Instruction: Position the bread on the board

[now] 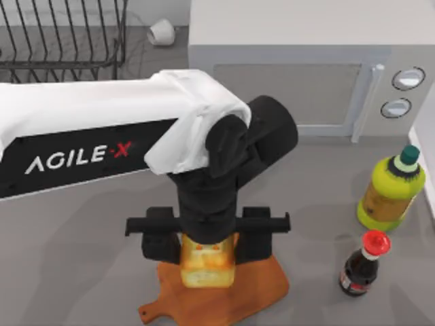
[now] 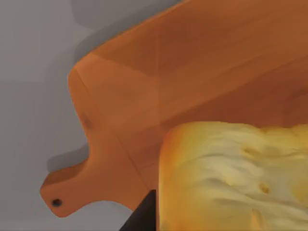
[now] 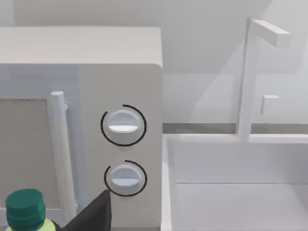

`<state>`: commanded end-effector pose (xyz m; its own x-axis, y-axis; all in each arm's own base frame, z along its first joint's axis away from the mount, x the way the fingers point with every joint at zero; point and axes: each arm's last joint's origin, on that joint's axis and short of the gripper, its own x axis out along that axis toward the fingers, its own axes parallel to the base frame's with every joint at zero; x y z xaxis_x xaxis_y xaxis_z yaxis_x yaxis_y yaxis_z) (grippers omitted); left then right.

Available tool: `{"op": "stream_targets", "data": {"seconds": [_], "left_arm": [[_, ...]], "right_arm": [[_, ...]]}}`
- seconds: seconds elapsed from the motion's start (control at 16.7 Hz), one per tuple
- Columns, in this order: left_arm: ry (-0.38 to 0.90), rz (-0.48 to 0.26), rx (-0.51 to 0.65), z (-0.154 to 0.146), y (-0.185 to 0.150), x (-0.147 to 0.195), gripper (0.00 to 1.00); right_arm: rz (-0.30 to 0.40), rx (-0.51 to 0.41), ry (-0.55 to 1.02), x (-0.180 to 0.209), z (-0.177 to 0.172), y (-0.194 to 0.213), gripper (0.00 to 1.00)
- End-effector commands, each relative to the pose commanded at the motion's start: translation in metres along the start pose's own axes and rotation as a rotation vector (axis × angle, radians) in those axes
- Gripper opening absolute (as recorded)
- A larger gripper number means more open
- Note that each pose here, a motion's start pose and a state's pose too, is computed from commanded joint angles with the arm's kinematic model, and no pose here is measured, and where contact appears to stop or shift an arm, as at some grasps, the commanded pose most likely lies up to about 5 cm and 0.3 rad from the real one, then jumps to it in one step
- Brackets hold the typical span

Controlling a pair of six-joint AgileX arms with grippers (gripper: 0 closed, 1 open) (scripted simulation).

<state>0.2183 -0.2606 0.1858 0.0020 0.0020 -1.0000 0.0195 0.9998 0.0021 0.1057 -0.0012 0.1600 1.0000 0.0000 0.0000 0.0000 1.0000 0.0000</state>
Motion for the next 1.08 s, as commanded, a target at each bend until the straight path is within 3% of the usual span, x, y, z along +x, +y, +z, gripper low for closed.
{"op": "stream_targets", "data": {"seconds": [1.08], "left_arm": [[0.0, 0.0, 0.0, 0.0, 0.0, 0.045, 0.0]], "right_arm": [[0.0, 0.0, 0.0, 0.0, 0.0, 0.0, 1.0]]}}
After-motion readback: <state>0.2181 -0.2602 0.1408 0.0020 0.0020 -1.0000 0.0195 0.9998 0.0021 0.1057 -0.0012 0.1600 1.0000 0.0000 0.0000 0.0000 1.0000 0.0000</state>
